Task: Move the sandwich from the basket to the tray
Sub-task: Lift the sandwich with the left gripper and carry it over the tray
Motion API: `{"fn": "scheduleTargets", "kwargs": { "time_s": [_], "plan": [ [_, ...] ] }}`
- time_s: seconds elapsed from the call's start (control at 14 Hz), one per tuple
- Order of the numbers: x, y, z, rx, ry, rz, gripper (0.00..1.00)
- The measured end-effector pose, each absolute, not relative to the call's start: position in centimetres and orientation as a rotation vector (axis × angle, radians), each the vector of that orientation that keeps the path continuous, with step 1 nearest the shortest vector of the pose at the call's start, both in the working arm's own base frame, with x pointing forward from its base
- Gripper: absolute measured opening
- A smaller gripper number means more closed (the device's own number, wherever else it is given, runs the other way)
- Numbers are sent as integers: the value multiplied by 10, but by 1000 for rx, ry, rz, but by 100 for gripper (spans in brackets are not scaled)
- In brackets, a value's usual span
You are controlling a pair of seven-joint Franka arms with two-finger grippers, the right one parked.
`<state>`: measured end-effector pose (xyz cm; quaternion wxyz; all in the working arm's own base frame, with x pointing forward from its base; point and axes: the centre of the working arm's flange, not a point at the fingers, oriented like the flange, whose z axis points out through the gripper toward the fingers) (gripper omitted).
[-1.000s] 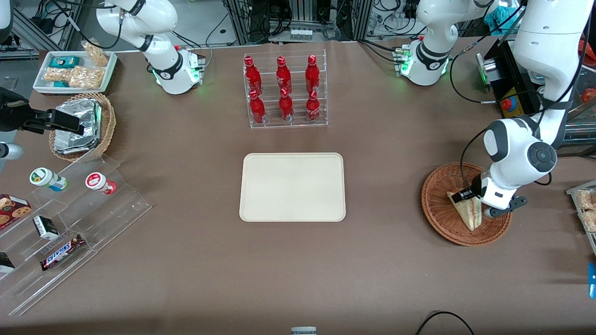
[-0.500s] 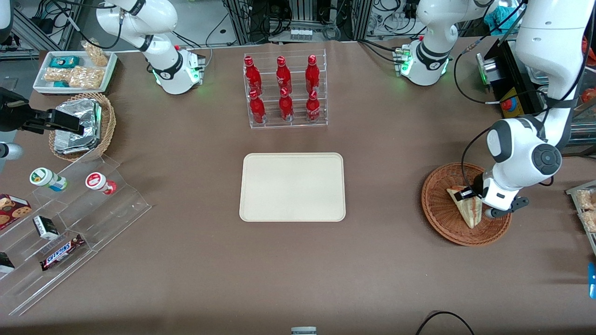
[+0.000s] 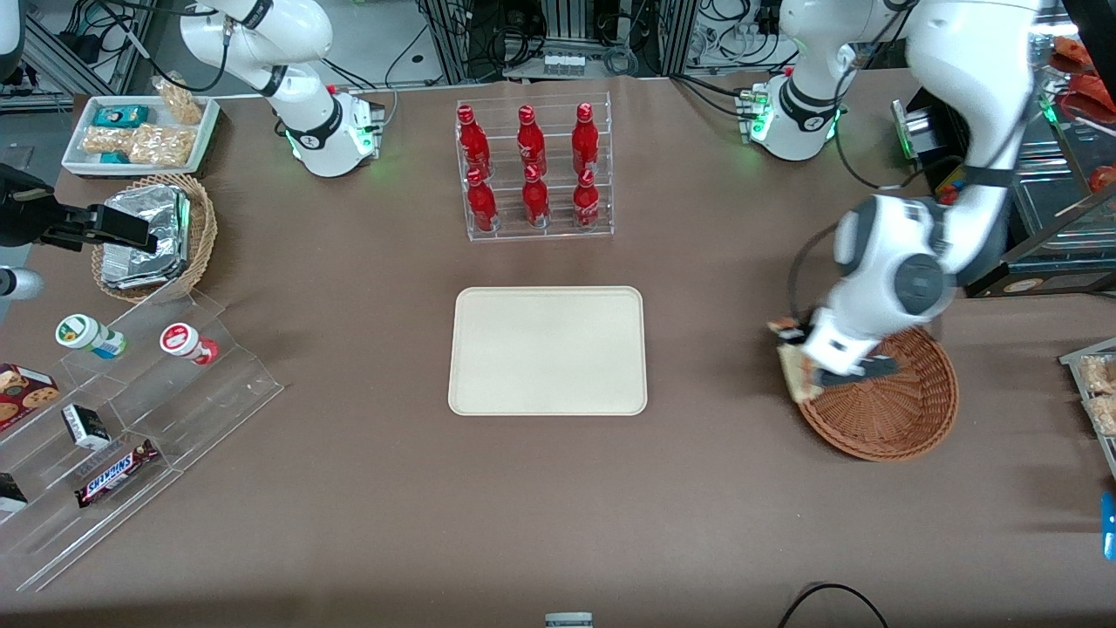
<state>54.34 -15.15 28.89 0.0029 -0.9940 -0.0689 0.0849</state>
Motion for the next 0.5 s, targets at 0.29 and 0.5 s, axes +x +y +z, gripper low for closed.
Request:
{"fn": "scheduleTargets", "kwargs": {
  "time_s": [0.29,0.5],
  "plan": [
    [521,-266,316,-3111,-239,199,19],
    [509,-344,328,-3140,-244,149,20]
  ]
}}
